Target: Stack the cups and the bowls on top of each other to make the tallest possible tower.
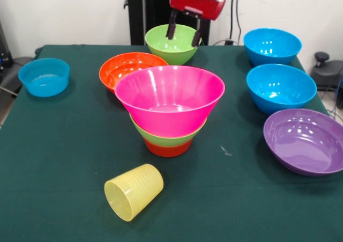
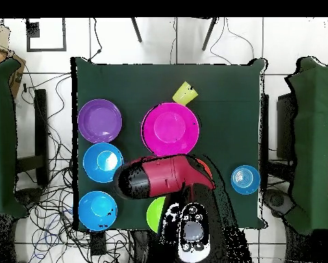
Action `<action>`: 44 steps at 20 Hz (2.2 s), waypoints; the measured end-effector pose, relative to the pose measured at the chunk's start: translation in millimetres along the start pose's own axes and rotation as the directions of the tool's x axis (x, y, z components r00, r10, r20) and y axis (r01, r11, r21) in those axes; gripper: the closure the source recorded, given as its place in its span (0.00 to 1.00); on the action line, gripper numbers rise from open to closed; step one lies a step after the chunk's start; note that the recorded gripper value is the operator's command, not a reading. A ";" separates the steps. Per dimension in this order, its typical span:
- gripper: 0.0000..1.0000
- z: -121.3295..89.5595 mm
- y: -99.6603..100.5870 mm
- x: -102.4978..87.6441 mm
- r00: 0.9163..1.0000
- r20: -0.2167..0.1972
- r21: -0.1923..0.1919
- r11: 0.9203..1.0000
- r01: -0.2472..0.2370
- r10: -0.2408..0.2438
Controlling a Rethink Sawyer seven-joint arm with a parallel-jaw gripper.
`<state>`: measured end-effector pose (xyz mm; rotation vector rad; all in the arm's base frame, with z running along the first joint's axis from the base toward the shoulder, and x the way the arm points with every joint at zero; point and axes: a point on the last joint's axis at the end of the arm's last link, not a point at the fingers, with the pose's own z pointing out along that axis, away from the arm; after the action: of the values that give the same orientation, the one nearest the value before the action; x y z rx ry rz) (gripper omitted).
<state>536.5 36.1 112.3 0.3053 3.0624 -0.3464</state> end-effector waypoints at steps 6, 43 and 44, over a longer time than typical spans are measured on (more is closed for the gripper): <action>0.00 24.0 2.9 10.3 1.000 0.010 -0.013 1.000 0.006 -0.006; 0.00 20.3 10.3 56.0 0.995 -0.055 0.082 0.993 -0.080 0.084; 0.00 22.9 12.4 60.6 0.995 -0.064 0.086 0.993 -0.077 0.083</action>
<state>480.1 54.3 83.3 0.4509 3.0955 -0.4705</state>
